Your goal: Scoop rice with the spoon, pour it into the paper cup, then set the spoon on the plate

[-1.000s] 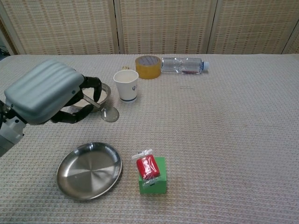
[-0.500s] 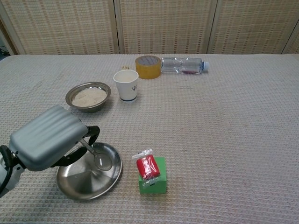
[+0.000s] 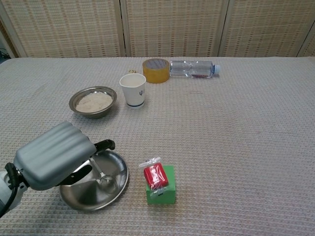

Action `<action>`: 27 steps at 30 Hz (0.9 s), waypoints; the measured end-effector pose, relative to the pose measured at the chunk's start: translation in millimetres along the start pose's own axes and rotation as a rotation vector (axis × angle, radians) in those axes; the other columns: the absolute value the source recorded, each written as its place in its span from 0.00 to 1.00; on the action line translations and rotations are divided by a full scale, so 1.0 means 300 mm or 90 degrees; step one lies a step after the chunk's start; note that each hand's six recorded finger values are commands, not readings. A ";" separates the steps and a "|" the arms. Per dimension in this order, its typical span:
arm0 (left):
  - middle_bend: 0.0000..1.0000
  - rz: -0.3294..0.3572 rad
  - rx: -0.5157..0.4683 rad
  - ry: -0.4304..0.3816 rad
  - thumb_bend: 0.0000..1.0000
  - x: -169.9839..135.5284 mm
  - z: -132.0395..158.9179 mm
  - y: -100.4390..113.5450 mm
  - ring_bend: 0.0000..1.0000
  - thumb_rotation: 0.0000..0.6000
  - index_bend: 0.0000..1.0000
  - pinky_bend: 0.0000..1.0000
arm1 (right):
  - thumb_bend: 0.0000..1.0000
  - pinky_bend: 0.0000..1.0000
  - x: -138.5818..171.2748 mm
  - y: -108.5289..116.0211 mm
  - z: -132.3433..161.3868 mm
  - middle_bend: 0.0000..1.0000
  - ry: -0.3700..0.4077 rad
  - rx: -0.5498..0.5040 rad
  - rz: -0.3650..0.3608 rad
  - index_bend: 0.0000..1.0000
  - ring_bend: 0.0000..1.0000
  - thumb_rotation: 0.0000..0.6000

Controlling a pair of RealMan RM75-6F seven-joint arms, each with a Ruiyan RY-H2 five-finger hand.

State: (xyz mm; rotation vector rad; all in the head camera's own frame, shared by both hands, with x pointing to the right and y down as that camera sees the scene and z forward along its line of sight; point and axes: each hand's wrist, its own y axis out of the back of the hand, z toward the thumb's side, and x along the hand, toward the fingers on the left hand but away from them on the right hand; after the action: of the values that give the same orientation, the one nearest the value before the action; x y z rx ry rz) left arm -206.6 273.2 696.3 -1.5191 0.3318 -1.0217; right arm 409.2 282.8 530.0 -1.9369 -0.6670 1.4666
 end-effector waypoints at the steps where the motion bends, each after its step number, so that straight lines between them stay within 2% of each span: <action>1: 1.00 0.001 -0.005 0.001 0.41 -0.001 -0.001 0.005 1.00 1.00 0.19 1.00 | 0.12 0.00 0.000 0.001 -0.001 0.00 -0.001 0.000 -0.001 0.00 0.00 1.00; 4: 1.00 0.005 -0.037 0.010 0.41 -0.007 -0.014 0.030 1.00 1.00 0.18 1.00 | 0.12 0.00 0.002 0.004 -0.003 0.00 -0.002 -0.001 -0.004 0.00 0.00 1.00; 6: 0.97 0.011 -0.075 0.025 0.41 -0.020 -0.044 0.056 0.96 1.00 0.14 0.98 | 0.12 0.00 0.005 0.009 -0.006 0.00 -0.005 -0.002 -0.009 0.00 0.00 1.00; 7: 0.88 0.014 -0.092 0.033 0.41 -0.029 -0.064 0.066 0.87 1.00 0.10 0.89 | 0.12 0.00 0.006 0.011 -0.008 0.00 -0.007 -0.003 -0.012 0.00 0.00 1.00; 8: 0.69 0.017 -0.112 0.041 0.41 -0.041 -0.085 0.074 0.69 1.00 0.05 0.70 | 0.12 0.00 0.007 0.014 -0.011 0.00 -0.009 -0.003 -0.014 0.00 0.00 1.00; 9: 0.55 0.018 -0.142 0.052 0.41 -0.058 -0.115 0.082 0.56 1.00 0.03 0.56 | 0.12 0.00 0.008 0.016 -0.016 0.00 -0.013 -0.004 -0.017 0.00 0.00 1.00; 10: 0.38 0.018 -0.167 0.060 0.41 -0.074 -0.139 0.087 0.39 1.00 0.00 0.39 | 0.12 0.00 0.007 0.018 -0.020 0.00 -0.017 -0.004 -0.019 0.00 0.00 1.00; 11: 0.25 0.018 -0.195 0.068 0.40 -0.091 -0.164 0.091 0.25 1.00 0.00 0.28 | 0.12 0.00 0.006 0.019 -0.024 0.00 -0.020 -0.004 -0.022 0.00 0.00 1.00; 13: 0.18 0.018 -0.271 0.089 0.40 -0.136 -0.225 0.098 0.16 1.00 0.00 0.23 | 0.12 0.00 0.001 0.020 -0.032 0.00 -0.030 -0.005 -0.028 0.00 0.00 1.00; 18: 0.09 0.039 -0.454 0.148 0.40 -0.267 -0.392 0.111 0.04 1.00 0.00 0.17 | 0.12 0.00 -0.024 0.015 -0.031 0.00 -0.035 -0.005 -0.047 0.00 0.00 1.00; 21: 0.04 0.072 -0.515 0.176 0.40 -0.325 -0.464 0.135 0.00 1.00 0.00 0.13 | 0.12 0.00 -0.033 0.013 -0.019 0.00 -0.025 -0.001 -0.060 0.00 0.00 1.00; 23: 0.00 0.094 -0.524 0.190 0.40 -0.356 -0.497 0.152 0.00 1.00 0.01 0.11 | 0.12 0.00 -0.034 0.012 -0.012 0.00 -0.017 0.002 -0.067 0.00 0.00 1.00; 27: 0.00 0.114 -0.471 0.213 0.40 -0.426 -0.553 0.185 0.00 1.00 0.01 0.10 | 0.12 0.00 -0.034 0.011 -0.016 0.00 -0.017 0.002 -0.076 0.00 0.00 1.00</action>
State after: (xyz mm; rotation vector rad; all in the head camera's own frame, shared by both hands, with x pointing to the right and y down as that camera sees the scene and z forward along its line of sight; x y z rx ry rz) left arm -384.8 242.0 577.3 -1.9118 1.1603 -1.0635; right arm 411.4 272.6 535.3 -1.8451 -0.7771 1.4209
